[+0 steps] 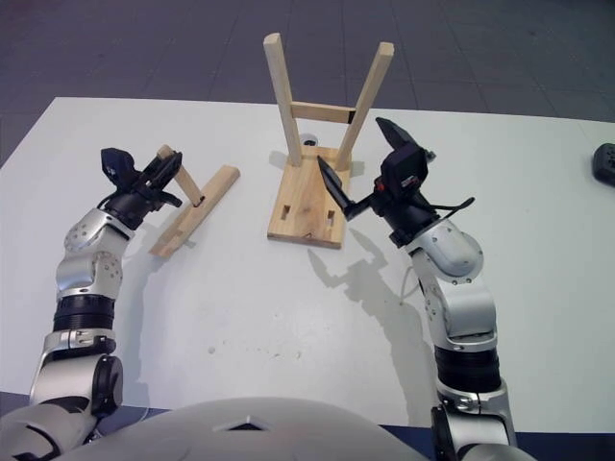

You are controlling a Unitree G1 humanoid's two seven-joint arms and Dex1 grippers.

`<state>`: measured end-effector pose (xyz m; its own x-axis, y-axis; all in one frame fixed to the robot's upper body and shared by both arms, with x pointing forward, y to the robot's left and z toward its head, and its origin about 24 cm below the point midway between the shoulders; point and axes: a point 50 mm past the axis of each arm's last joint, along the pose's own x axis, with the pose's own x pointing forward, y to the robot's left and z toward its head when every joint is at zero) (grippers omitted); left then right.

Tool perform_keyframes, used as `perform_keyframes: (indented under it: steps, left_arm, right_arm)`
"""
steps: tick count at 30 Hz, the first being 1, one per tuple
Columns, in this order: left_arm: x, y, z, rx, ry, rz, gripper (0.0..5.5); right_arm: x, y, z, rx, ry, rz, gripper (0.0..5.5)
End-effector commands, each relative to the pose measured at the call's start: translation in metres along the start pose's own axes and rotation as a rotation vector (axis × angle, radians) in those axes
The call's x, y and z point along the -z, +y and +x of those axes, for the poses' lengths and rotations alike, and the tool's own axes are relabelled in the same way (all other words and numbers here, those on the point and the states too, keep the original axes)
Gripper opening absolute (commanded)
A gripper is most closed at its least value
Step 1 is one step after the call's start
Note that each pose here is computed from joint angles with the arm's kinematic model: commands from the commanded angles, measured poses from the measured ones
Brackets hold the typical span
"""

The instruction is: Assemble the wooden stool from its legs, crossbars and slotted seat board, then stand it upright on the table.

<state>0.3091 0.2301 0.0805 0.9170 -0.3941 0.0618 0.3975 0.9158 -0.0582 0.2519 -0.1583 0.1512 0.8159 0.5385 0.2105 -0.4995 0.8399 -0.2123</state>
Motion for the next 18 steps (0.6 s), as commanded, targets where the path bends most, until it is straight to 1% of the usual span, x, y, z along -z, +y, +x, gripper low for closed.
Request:
perform_keyframes:
  steps: [1,9,18]
  left_arm:
    - [0.039,-0.012,-0.022,-0.07,0.107,-0.039,0.42]
    - [0.072,-0.03,-0.045,-0.129,0.193,-0.129,0.42]
    - [0.076,-0.03,-0.049,-0.179,0.212,-0.112,0.42]
  right_arm:
    - [-0.003,0.0,0.002,-0.001,-0.008,-0.004,5.4]
    - [-0.007,-0.002,0.003,0.001,-0.022,-0.013,5.4]
    - [-0.007,-0.003,0.005,0.004,-0.027,-0.023,5.4]
